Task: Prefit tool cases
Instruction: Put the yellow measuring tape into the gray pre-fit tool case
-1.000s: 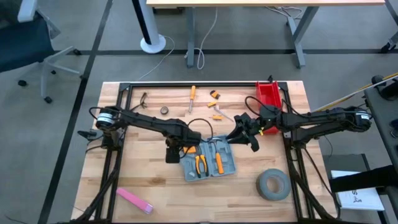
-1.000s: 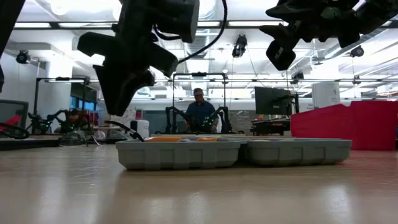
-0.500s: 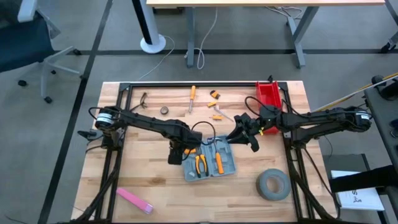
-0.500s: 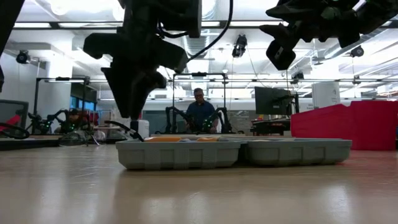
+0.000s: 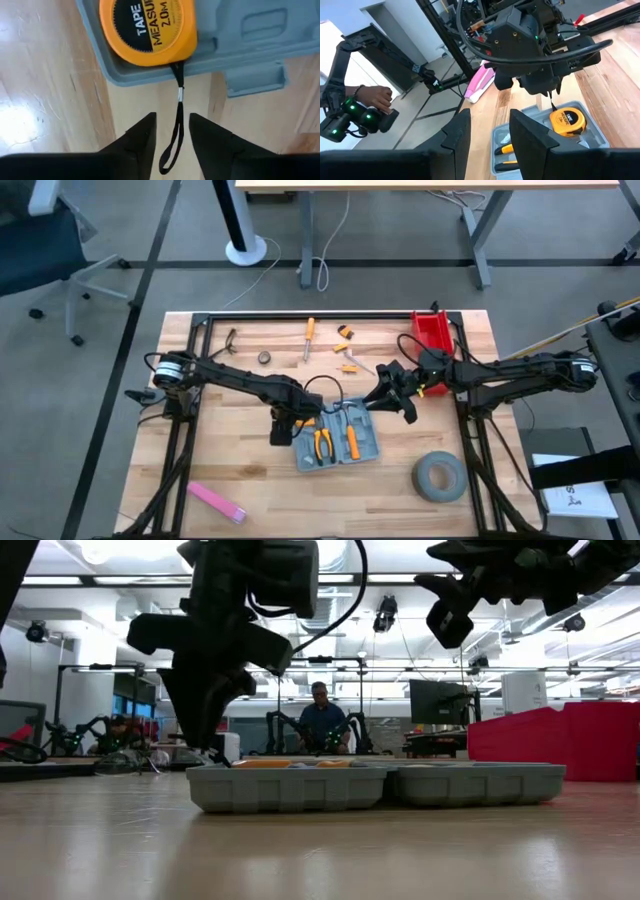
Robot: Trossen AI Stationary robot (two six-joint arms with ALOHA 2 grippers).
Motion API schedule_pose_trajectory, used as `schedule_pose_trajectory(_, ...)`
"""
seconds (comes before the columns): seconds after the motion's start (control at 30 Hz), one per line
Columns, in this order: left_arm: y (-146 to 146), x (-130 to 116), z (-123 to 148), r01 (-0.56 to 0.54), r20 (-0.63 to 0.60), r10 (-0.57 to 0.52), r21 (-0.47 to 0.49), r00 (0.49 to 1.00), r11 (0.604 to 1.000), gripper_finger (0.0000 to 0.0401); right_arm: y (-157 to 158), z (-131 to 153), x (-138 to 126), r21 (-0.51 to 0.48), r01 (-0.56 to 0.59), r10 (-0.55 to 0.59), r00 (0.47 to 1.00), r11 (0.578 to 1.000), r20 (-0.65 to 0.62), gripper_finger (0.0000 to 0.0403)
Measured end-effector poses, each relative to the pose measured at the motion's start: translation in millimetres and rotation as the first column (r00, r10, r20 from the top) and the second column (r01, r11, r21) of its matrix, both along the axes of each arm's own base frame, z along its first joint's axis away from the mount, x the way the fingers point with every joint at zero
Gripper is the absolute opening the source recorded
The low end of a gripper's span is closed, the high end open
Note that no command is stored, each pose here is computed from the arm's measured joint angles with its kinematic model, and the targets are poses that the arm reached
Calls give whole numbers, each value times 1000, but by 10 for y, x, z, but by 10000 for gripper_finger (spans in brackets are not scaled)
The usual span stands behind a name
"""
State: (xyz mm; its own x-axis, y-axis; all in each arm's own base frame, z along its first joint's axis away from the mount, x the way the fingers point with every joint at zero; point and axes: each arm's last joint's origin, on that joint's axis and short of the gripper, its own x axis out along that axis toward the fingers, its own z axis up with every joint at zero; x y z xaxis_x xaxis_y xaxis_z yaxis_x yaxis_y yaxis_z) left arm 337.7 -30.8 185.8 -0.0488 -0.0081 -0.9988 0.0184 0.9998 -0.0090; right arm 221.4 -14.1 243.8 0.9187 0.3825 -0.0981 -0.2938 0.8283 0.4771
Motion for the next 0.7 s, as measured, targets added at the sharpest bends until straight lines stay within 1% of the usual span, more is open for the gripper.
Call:
schedule_pose_trajectory(0.07, -6, -16, -19, 3, -12, -4, -23, 1000, 1000, 79, 0, 3, 0, 0, 0, 0, 1000, 1000, 3, 110)
schedule_pose_trajectory(0.17, -21, -22, -23, -16, -21, 15, -76, 1000, 997, 19, 1, 8, -5, -1, 0, 0, 1000, 1000, 6, 104)
schedule_pose_trajectory(0.2, -23, -23, -24, -34, -24, 32, -81, 999, 996, 10, 1, 13, -8, -1, 0, 0, 1000, 1000, 8, 102)
schedule_pose_trajectory(0.3, -32, -23, -24, -71, -28, 69, -91, 997, 993, 10, -2, 22, -18, -3, 2, -2, 1000, 1000, 13, 98)
schedule_pose_trajectory(0.37, -46, -8, -23, -131, -27, 128, -133, 991, 982, 5, -2, 37, -28, -4, 3, -3, 1000, 1000, 21, 96)
schedule_pose_trajectory(0.47, -73, 37, -20, -241, -24, 241, -216, 970, 946, 5, -1, 48, -37, -12, 4, -3, 1000, 1000, 29, 98)
schedule_pose_trajectory(0.53, -96, 71, -16, -291, -20, 297, -262, 955, 920, 3, -3, 56, -42, -16, 10, -10, 999, 1000, 34, 101)
schedule_pose_trajectory(0.7, -165, 129, -10, -380, 4, 398, -289, 917, 879, 3, -2, 63, -47, -16, 11, -10, 999, 1000, 37, 110)
